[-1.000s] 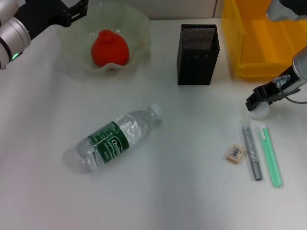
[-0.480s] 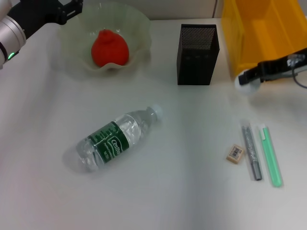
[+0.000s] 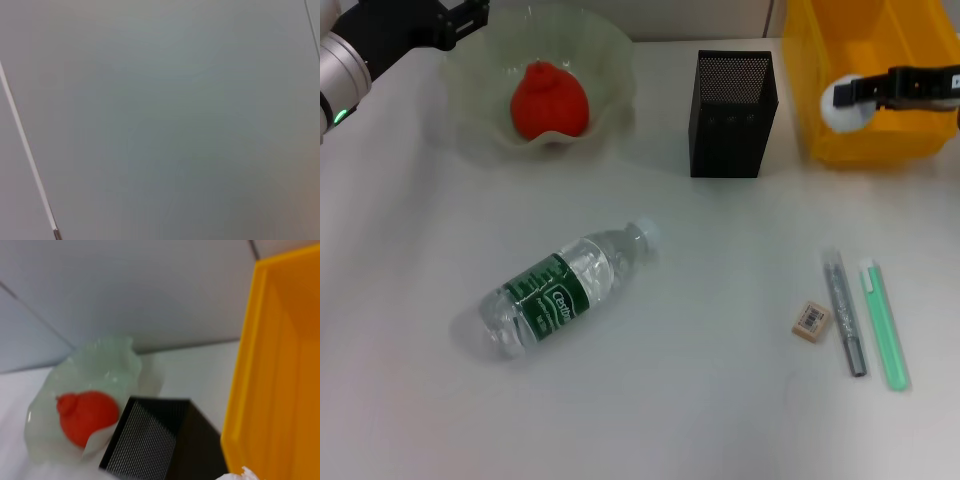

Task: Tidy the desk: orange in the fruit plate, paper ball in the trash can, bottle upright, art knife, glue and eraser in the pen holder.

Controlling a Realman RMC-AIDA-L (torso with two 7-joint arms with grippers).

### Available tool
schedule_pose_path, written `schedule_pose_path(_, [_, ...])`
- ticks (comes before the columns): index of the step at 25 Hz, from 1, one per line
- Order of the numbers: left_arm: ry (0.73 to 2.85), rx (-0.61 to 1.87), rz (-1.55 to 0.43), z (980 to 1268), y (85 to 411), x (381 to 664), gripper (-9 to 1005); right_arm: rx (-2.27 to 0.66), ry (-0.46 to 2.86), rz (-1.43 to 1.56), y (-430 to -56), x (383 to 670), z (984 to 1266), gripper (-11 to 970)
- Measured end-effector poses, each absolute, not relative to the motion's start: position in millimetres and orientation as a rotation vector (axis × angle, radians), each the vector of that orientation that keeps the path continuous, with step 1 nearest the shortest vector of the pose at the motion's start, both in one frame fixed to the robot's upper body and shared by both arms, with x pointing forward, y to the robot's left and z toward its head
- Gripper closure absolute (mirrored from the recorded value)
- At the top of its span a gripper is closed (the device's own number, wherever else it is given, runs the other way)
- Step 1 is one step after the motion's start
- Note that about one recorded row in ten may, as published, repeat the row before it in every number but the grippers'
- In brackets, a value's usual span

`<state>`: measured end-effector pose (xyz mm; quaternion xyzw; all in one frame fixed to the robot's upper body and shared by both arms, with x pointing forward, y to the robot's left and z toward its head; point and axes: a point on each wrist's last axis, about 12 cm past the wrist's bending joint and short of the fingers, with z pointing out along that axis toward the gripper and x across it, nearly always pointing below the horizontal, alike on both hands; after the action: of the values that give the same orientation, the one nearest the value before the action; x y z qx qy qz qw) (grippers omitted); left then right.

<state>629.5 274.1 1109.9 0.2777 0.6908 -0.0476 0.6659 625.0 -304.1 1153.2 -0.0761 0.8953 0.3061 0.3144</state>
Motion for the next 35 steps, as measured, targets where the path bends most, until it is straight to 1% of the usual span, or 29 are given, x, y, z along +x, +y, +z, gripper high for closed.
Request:
schedule_pose_path(6, [1.566, 0.618, -0.11, 1108.4, 276.2, 627.5, 152, -0.171, 2.137, 0.918, -308.8, 625.9, 1157.6, 512])
schedule_pose_path(8, [1.566, 0.615, -0.111, 1108.1, 276.8, 626.8, 152, -0.161, 2.109, 0.921, -310.2, 626.5, 1158.1, 510])
schedule_pose_path(13, [1.569, 0.618, -0.114, 1106.9, 276.4, 625.7, 152, -0.111, 2.065, 0.86, -316.6, 632.2, 1153.2, 507])
schedule_pose_path(19, [1.574, 0.617, -0.117, 1105.2, 275.7, 624.8, 152, -0.084, 2.053, 0.721, -318.3, 642.9, 1142.8, 503])
schedule_pose_path(24, [1.58, 0.608, -0.124, 1104.1, 276.9, 623.4, 153, -0.151, 2.04, 0.604, -308.0, 653.4, 1134.0, 500])
schedule_pose_path(29, [1.593, 0.584, -0.184, 1104.9, 273.8, 622.7, 153, -0.238, 2.029, 0.579, -294.0, 658.0, 1129.6, 497])
schedule_pose_path(34, [1.578, 0.567, -0.255, 1112.3, 272.8, 618.9, 153, -0.222, 2.005, 0.552, -288.4, 659.6, 1129.2, 494])
schedule_pose_path(35, [1.57, 0.566, -0.276, 1114.8, 272.8, 617.6, 153, -0.213, 1.998, 0.548, -289.1, 659.2, 1128.8, 451])
